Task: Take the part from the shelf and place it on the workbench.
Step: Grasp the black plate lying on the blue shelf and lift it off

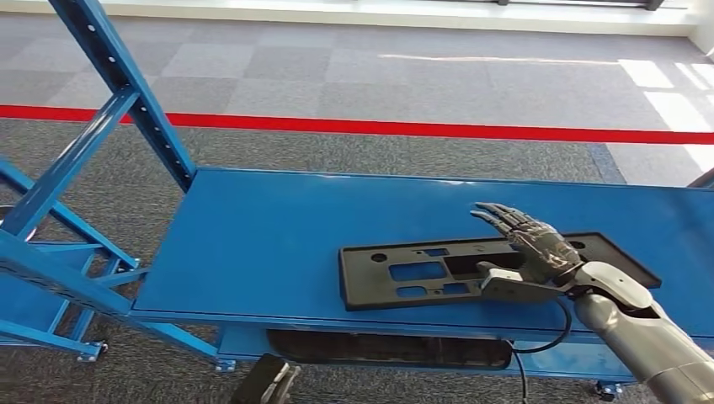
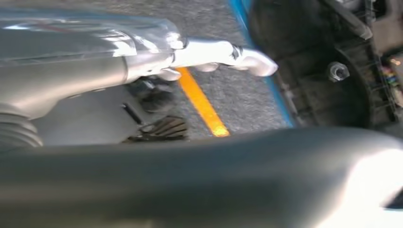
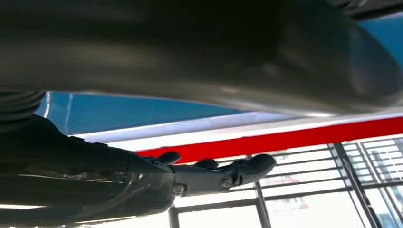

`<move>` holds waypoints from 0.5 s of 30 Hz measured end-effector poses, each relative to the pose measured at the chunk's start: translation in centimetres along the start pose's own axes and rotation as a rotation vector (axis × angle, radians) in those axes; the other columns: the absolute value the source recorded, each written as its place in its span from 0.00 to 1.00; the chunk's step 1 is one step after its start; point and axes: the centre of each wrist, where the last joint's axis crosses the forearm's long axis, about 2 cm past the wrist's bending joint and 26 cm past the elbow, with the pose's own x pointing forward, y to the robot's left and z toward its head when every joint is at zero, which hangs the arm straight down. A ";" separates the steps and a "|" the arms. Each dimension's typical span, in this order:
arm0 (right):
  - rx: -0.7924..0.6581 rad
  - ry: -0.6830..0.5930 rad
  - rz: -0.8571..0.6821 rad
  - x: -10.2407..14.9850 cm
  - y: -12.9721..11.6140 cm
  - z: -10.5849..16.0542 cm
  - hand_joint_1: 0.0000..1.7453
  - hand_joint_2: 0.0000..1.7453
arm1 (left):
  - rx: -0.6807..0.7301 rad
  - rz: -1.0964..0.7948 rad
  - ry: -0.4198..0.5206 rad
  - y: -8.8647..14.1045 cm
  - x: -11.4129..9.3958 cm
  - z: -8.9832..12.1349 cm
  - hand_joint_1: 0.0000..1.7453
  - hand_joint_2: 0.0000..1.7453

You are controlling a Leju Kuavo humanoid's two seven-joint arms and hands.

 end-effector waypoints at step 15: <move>-0.036 0.071 -0.291 -0.1 0.1 1.3 0.00 0.00 | -0.002 -0.004 0.000 0.0 0.0 0.0 0.00 0.00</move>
